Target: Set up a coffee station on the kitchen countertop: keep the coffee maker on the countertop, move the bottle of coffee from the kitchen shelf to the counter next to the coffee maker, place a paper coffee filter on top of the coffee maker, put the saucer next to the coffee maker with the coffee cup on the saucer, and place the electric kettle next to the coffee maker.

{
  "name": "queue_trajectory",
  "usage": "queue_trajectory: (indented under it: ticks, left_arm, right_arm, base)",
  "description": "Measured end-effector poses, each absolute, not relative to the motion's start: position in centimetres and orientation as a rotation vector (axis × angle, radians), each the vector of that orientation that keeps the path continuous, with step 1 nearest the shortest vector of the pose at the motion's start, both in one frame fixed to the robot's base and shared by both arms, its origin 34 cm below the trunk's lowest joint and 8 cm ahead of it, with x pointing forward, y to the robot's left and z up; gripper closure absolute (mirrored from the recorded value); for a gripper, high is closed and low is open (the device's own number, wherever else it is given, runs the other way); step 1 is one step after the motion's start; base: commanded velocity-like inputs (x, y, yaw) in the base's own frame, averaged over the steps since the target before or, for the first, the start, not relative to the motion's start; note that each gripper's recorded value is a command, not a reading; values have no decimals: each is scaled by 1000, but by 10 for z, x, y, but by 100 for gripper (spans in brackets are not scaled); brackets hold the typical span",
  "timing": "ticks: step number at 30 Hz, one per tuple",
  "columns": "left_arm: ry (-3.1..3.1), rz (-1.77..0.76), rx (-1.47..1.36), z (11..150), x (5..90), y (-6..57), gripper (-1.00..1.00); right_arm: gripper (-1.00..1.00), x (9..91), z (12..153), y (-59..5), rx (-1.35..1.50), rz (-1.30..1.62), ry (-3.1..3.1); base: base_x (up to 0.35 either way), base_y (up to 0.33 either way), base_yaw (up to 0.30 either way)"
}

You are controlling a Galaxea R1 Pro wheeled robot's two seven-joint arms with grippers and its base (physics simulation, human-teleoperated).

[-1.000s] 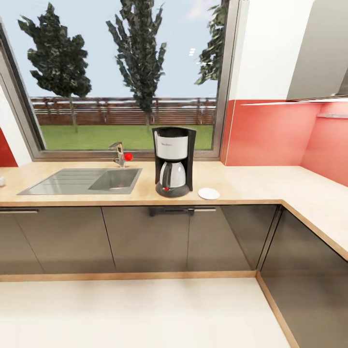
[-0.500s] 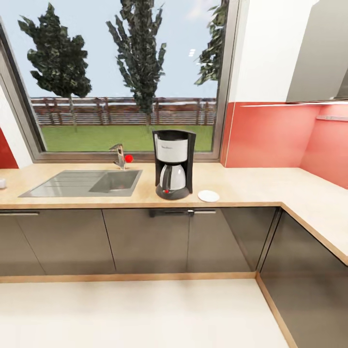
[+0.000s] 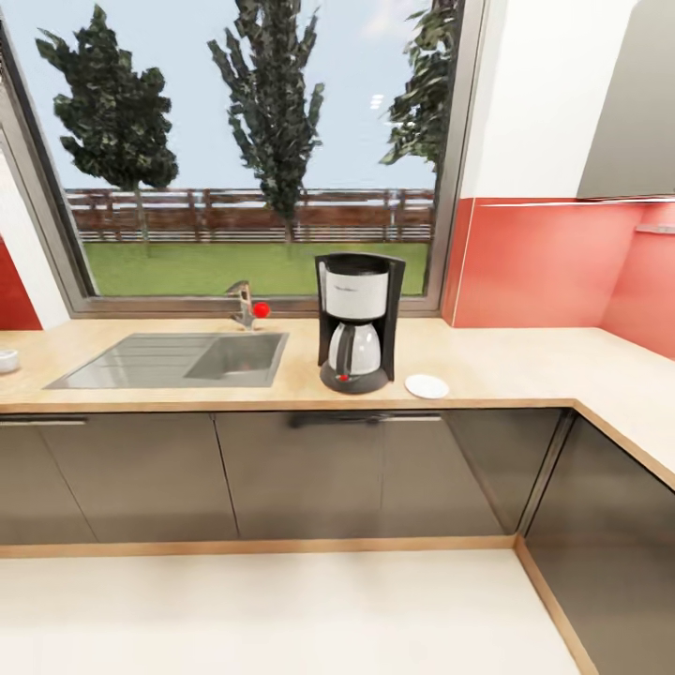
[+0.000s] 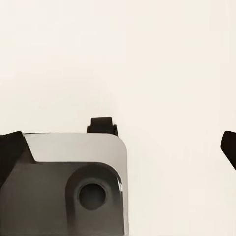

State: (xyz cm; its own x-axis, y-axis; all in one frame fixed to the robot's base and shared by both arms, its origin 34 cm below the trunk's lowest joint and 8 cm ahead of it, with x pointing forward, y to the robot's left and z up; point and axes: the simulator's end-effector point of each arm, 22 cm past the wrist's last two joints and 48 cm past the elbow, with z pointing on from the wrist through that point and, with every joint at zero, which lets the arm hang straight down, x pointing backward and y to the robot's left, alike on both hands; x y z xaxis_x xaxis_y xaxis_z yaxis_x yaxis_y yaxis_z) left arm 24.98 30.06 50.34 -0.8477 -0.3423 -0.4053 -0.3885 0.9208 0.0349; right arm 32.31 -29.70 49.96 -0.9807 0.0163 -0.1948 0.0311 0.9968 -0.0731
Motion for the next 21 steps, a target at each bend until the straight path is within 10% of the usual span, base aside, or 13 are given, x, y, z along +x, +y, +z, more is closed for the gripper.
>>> queue_trajectory:
  ticks: [21]
  left_arm:
    - [2691,159,-537,503,248,300,-100]
  right_arm:
    - [-100,327,501,-298,26,-109,2905]
  base:
    - [223,274,0]
